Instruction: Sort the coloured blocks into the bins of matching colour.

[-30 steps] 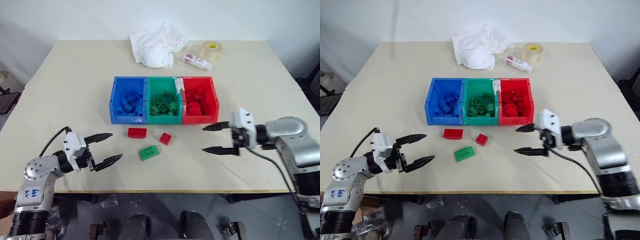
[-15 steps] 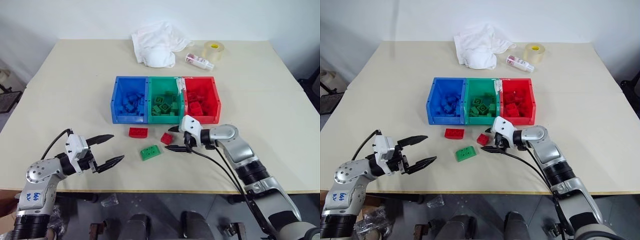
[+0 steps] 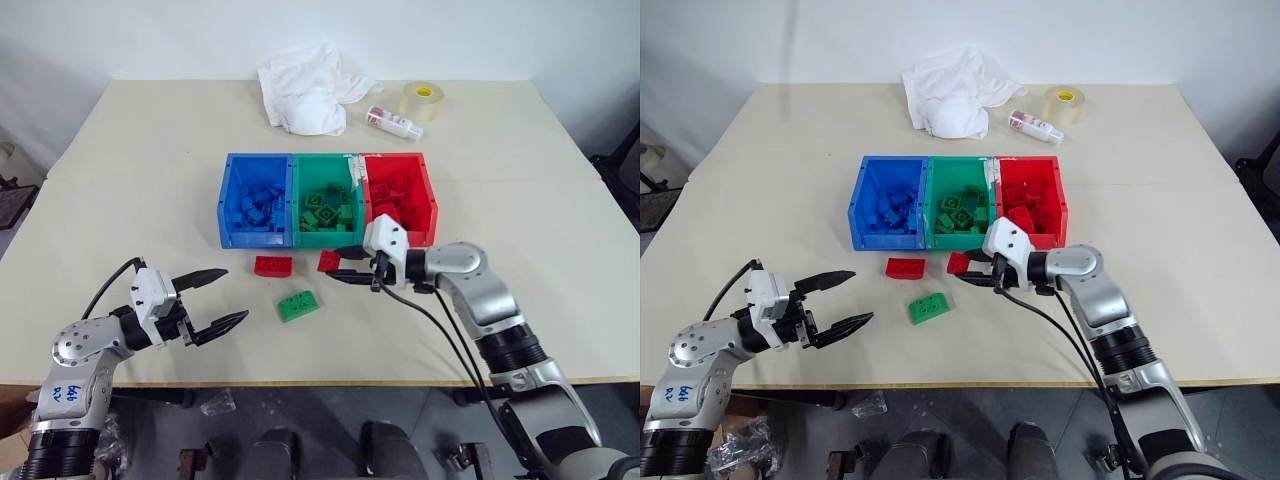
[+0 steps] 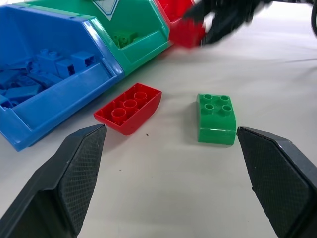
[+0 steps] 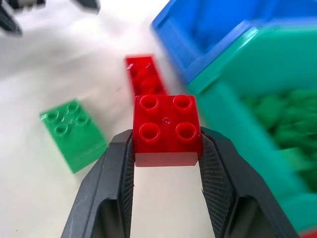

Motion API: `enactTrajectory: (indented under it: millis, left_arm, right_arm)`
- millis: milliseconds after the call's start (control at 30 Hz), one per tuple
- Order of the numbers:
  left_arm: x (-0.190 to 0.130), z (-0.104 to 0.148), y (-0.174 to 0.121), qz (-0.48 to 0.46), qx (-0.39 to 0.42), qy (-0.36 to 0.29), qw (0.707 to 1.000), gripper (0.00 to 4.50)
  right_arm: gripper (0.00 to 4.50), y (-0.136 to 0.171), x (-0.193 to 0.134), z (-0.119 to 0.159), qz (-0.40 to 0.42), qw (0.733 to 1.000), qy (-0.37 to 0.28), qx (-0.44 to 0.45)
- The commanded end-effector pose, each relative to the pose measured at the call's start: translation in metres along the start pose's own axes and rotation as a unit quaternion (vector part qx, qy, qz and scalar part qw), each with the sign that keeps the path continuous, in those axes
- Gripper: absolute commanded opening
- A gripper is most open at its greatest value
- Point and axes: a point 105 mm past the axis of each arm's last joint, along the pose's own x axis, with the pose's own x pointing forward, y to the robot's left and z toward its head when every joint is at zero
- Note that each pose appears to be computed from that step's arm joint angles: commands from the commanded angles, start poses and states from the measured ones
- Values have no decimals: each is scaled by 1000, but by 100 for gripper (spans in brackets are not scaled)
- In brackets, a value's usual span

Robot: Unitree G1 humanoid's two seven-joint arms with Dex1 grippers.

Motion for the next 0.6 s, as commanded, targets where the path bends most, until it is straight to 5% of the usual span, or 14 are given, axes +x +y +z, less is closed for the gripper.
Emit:
enactTrajectory:
  millis: [33, 200, 233, 467, 600]
  left_arm:
    - [1, 4, 2, -4, 7, -11, 1000, 450]
    - [11, 4, 5, -18, 8, -18, 1000, 450]
    - [14, 4, 6, -20, 8, -20, 1000, 450]
    - [21, 6, 9, -36, 15, -26, 999, 450]
    - [21, 6, 10, -37, 16, -25, 999, 450]
  right_arm:
    - [145, -33, -31, 30, -70, 997, -19, -29]
    - [145, -84, -56, 32, -157, 986, 11, -47]
    - [219, -92, -57, 31, -172, 984, 16, -49]
    - [446, -107, -54, 31, -185, 981, 20, -63]
    - [446, -94, -55, 33, -151, 986, 14, -66]
